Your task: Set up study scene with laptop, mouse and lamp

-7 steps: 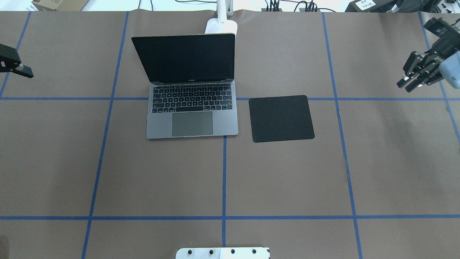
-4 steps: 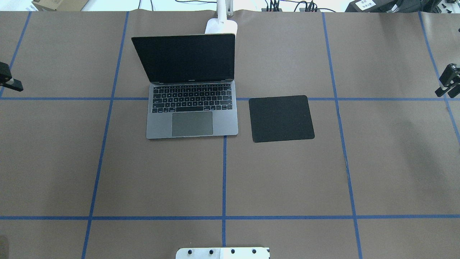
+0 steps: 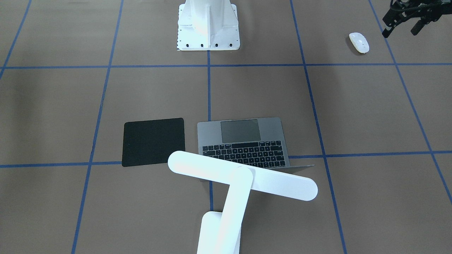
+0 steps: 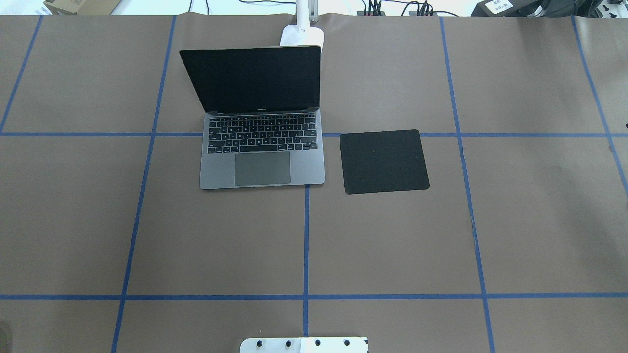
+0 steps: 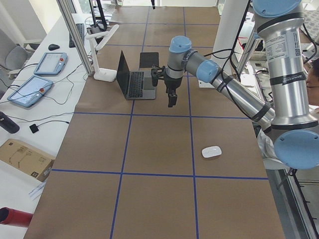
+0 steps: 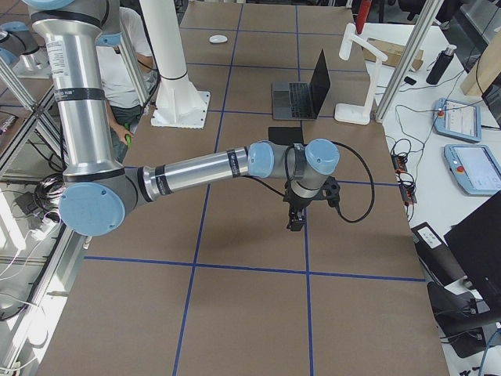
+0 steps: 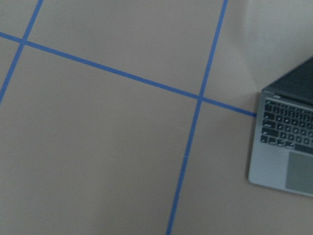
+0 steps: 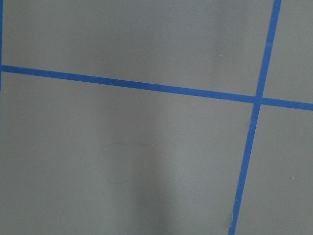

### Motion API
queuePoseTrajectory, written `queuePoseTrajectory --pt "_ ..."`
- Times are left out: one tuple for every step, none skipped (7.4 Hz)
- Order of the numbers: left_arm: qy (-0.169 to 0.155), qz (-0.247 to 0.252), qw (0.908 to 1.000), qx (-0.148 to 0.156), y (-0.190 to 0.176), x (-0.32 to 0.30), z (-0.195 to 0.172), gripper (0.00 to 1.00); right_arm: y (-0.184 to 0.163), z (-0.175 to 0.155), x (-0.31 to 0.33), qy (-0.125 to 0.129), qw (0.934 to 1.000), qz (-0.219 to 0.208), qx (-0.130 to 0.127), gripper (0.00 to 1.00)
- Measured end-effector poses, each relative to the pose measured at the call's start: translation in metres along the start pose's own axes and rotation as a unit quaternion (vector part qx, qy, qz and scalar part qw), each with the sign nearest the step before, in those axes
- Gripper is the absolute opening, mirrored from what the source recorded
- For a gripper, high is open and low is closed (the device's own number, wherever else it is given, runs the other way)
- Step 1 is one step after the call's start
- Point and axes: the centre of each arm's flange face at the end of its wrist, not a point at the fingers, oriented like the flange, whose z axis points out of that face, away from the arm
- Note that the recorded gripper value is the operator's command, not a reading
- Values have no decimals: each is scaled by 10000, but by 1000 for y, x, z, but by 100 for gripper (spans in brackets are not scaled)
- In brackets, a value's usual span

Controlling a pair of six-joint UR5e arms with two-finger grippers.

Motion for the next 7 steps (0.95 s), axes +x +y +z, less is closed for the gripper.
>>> queuePoseTrajectory --pt "15 38 10000 1 7 -35 30 100 1 -2 0 11 10000 -33 17 99" --pt "165 -65 9998 98 15 -74 68 100 0 -3 -1 26 10000 -60 30 99" --pt "261 -215 9994 84 29 -100 96 100 0 -5 -2 36 9999 -85 49 99" --pt "255 -318 9992 -50 47 -116 111 100 1 -8 -5 43 9999 -121 81 99" --pt "257 -451 9985 -187 65 -122 120 100 3 -11 -9 46 9998 -159 118 99" --pt "242 -629 9973 -303 81 -113 132 100 4 -15 -14 49 9997 -204 160 99" --pt "178 -736 9965 -356 101 -99 147 100 2 -19 -17 54 9995 -243 195 99"
